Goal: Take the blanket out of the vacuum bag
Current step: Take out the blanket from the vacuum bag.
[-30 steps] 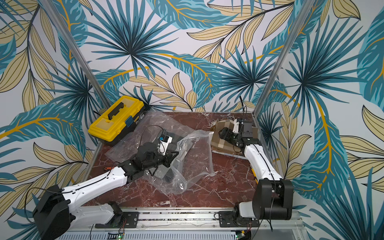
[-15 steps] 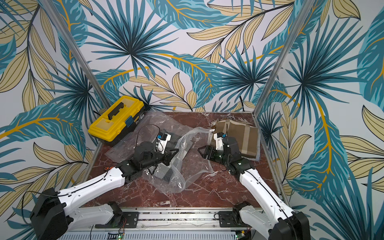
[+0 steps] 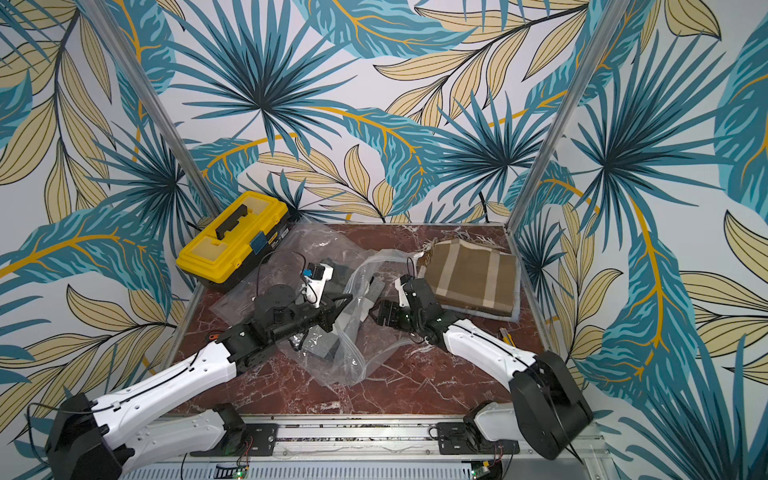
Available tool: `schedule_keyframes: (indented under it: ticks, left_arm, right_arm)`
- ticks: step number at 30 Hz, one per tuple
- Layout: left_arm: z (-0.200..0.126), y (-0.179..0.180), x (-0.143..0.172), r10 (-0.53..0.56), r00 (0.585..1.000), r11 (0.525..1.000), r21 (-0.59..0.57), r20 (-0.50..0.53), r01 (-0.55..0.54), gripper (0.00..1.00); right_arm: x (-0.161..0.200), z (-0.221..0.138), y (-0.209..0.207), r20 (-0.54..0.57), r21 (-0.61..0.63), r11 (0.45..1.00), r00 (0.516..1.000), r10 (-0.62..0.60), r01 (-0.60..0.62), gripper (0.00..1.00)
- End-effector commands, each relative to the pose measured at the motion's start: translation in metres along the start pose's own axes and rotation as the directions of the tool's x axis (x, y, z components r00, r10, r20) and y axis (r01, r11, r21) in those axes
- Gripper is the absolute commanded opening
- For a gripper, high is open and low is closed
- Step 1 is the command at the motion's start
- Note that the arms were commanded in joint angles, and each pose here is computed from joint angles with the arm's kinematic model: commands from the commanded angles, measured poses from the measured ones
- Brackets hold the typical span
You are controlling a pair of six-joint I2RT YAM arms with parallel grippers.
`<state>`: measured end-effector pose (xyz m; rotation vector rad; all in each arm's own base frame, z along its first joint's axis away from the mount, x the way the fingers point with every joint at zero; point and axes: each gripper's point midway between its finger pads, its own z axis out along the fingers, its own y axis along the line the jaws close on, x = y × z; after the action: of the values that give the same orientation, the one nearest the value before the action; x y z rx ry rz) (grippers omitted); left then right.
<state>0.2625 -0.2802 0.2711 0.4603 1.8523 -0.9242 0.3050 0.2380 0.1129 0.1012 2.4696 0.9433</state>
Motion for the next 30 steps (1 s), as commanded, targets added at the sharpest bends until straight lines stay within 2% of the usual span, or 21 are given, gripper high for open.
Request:
schedule_keyframes:
  ticks: [1, 9, 16, 23, 30]
  left_arm:
    - [-0.012, -0.013, -0.026, 0.026, 0.997, 0.999, 0.022, 0.077, -0.028, 0.00]
    - [-0.021, -0.011, -0.017, 0.020, 0.997, 1.000, 0.016, 0.075, -0.022, 0.00]
    - [-0.030, -0.014, -0.022, 0.032, 0.995, 0.999, 0.017, 0.095, -0.034, 0.00]
    - [-0.030, -0.016, -0.023, 0.026, 0.995, 0.999, 0.027, 0.100, -0.029, 0.00]
    - [-0.029, -0.016, -0.021, 0.024, 0.995, 0.999, 0.027, 0.093, -0.027, 0.00]
  right_arm:
    - [-0.018, 0.021, 0.006, 0.078, -0.006, 1.000, 0.997, 0.000, 0.001, 0.84]
    - [-0.030, 0.067, 0.003, 0.079, 0.046, 0.999, 0.997, -0.013, 0.009, 0.84]
    - [-0.029, 0.087, -0.010, 0.083, 0.083, 0.997, 0.997, -0.005, -0.002, 0.84]
    - [-0.025, 0.098, -0.026, 0.074, 0.171, 0.985, 0.997, -0.027, 0.014, 0.84]
    - [-0.023, 0.121, -0.027, 0.062, 0.140, 0.990, 0.998, -0.014, 0.005, 0.84]
